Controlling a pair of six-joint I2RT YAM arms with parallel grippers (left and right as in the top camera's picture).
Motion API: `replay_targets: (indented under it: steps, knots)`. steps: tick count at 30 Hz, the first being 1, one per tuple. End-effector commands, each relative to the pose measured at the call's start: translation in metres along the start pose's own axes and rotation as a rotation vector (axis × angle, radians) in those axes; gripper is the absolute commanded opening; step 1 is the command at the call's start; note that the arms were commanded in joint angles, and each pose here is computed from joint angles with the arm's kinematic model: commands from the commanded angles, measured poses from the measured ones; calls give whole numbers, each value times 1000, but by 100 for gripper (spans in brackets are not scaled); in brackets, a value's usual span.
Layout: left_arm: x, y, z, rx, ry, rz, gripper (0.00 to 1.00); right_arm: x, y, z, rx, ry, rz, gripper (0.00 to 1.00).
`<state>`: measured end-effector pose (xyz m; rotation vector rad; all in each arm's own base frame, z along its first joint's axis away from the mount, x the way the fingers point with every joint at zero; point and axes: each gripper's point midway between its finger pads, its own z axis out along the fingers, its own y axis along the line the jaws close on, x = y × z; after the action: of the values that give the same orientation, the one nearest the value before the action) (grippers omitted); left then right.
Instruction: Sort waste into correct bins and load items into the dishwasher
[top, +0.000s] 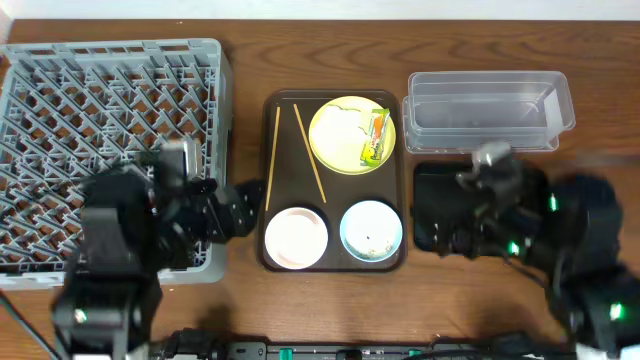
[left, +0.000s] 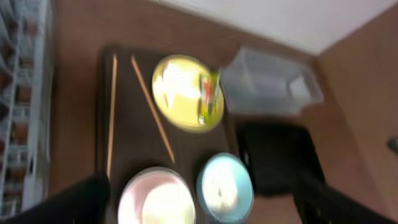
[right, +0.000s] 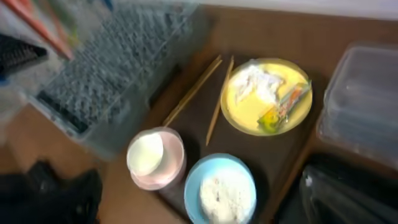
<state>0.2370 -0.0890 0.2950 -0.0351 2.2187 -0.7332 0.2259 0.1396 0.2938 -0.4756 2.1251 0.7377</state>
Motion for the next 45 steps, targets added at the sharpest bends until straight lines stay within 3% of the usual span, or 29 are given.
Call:
replay_targets:
  steps: [1, 7, 13, 17, 22, 24, 26, 28, 32, 36, 41, 45]
  knots:
    - [-19, -14, -7, 19, 28, 49, 94, -29, 3, 0, -14, 49, -115, 99]
    - [-18, -22, -7, 58, 53, 29, 94, -26, -1, 14, -27, 160, 91, 99]
    - [-10, -20, -8, 48, 86, 10, 94, -19, -4, 25, -43, 207, 132, 99]
    - [-2, -16, 1, 30, 137, 6, 94, 0, -6, 49, -40, 320, 125, 99]
    - [9, -19, 20, 41, 228, 9, 94, 25, -46, 100, 187, 494, 108, 98]
    - [12, -19, 24, 44, 247, 9, 94, 22, -54, 120, 225, 527, 100, 95]
    - [12, -19, 26, 43, 252, 8, 94, 16, -62, 139, 254, 536, 97, 85]
    - [12, -19, 26, 43, 252, 8, 94, 10, -73, 161, 287, 527, 83, 82]
    - [13, -18, 26, 41, 258, 5, 94, 8, -100, 197, 380, 473, 147, 68]
    - [15, -18, 25, 39, 265, 0, 94, 21, -118, 231, 404, 473, 172, 66]
    - [15, -18, 25, 39, 265, 0, 94, 62, -144, 265, 469, 545, 232, 57]
    - [15, -18, 25, 39, 265, 0, 94, 71, -154, 283, 474, 537, 238, 53]
